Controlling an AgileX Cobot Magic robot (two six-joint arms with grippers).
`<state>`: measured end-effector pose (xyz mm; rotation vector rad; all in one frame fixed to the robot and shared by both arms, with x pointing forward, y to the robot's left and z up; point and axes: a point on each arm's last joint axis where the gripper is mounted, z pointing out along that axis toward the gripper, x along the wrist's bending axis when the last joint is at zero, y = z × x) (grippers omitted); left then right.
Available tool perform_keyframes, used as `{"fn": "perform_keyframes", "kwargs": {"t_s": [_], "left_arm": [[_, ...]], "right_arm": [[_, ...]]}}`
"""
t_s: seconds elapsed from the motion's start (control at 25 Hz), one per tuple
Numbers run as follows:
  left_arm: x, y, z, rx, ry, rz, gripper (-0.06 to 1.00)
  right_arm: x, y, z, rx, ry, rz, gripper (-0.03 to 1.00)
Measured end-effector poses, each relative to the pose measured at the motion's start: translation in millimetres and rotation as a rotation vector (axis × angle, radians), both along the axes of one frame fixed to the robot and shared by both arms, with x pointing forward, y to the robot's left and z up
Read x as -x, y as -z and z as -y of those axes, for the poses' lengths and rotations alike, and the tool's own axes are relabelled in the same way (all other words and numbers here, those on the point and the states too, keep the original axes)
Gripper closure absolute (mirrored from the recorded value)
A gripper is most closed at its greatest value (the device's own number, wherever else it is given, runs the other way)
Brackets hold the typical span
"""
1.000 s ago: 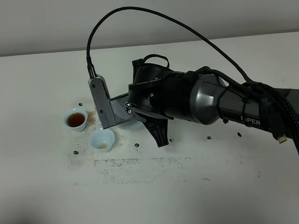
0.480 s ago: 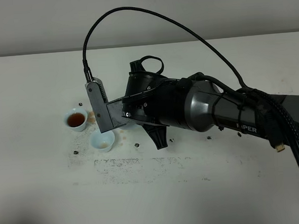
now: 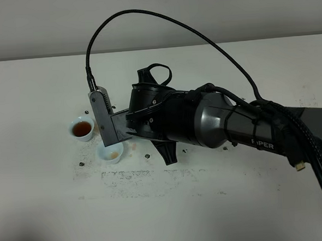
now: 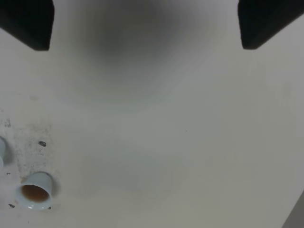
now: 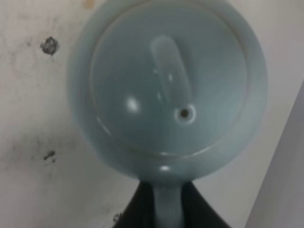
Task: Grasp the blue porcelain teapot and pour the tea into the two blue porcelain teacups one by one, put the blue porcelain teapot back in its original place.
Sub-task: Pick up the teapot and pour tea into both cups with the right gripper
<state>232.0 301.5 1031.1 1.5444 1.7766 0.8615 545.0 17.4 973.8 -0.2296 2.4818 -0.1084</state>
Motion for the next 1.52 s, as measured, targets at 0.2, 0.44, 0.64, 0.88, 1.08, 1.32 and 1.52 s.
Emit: {"fn": "perform_keyframes", "kwargs": {"t_s": [0.2, 0.44, 0.64, 0.88, 1.08, 1.32, 1.52], "left_arm": [[0.0, 0.0, 0.0, 0.000, 0.000, 0.000, 0.19], [0.0, 0.0, 0.0, 0.000, 0.000, 0.000, 0.19], [0.0, 0.0, 0.0, 0.000, 0.000, 0.000, 0.19], [0.0, 0.0, 0.0, 0.000, 0.000, 0.000, 0.19], [0.0, 0.0, 0.0, 0.000, 0.000, 0.000, 0.19], [0.0, 0.0, 0.0, 0.000, 0.000, 0.000, 0.19], [0.0, 0.0, 0.0, 0.000, 0.000, 0.000, 0.19]], "right_arm": [[3.0, -2.4, -3.4, 0.026, -0.011, 0.041, 0.93], [3.1, -2.9, -3.9, 0.022, -0.005, 0.050, 0.93], [2.6, -3.3, -3.7, 0.025, -0.007, 0.057, 0.93], [2.5, -3.4, -3.6, 0.021, 0.000, 0.060, 0.93], [1.5, 1.9, -4.0, 0.024, 0.015, 0.058, 0.93], [1.3, 6.2, -4.5, 0.020, 0.030, 0.050, 0.93], [1.6, 6.4, -4.1, 0.021, 0.037, 0.046, 0.93]]}}
